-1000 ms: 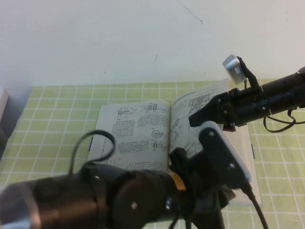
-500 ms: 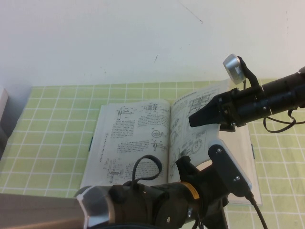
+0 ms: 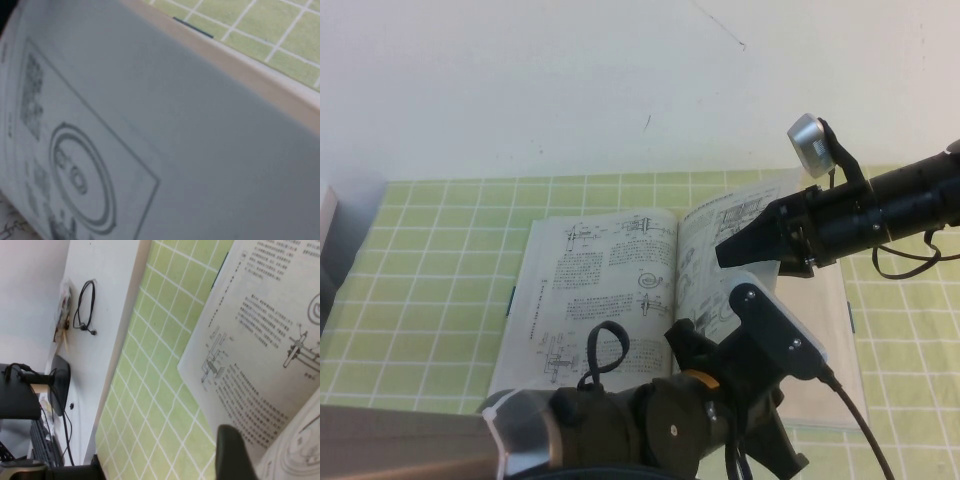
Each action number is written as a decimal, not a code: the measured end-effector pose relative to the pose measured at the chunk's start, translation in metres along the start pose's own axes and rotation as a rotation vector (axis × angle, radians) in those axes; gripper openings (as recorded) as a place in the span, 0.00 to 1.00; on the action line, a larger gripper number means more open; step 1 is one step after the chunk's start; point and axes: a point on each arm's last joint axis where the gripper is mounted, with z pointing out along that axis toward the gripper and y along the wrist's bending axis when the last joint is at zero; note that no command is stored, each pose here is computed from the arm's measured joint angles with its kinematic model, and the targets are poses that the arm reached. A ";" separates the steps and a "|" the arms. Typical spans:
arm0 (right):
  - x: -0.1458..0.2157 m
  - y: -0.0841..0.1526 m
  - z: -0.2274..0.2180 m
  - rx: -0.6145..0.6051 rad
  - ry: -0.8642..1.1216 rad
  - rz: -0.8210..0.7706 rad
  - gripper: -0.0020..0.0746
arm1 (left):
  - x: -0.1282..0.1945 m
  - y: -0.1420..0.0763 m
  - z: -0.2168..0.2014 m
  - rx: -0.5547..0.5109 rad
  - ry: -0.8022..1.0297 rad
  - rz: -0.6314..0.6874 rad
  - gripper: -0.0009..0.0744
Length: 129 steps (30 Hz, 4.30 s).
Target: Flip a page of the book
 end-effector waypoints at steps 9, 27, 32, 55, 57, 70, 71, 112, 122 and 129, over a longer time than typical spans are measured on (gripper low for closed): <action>0.001 0.000 0.000 0.003 0.016 -0.005 0.48 | 0.004 0.016 -0.002 -0.181 0.044 -0.002 0.01; -0.006 0.045 -0.054 0.064 -0.082 -0.146 0.48 | 0.007 0.026 -0.001 -0.202 0.068 -0.041 0.01; 0.001 0.058 -0.079 0.185 -0.047 -0.238 0.47 | 0.008 0.035 0.000 -0.215 0.069 -0.097 0.01; 0.039 -0.041 0.027 0.424 0.342 -0.186 0.03 | 0.010 0.050 0.001 -0.249 0.073 -0.240 0.01; 0.040 -0.042 0.027 0.439 0.351 -0.175 0.03 | 0.011 0.051 0.001 -0.259 0.077 -0.264 0.01; 0.041 -0.041 0.024 0.471 0.386 -0.168 0.03 | 0.025 0.069 0.000 -0.289 0.156 -0.368 0.01; 0.041 -0.041 0.024 0.471 0.386 -0.168 0.03 | 0.027 0.073 0.000 -0.281 0.158 -0.387 0.01; 0.074 0.207 -0.187 1.336 -0.036 -0.707 0.03 | -0.061 0.104 -0.184 0.126 -0.459 -0.425 0.01; 0.144 0.252 -0.206 1.255 -0.301 -0.787 0.03 | -0.057 0.125 -0.251 -0.089 -0.465 -0.322 0.01; 0.198 0.211 -0.187 1.229 -0.352 -0.795 0.03 | -0.024 0.139 -0.267 -0.250 -0.258 -0.352 0.01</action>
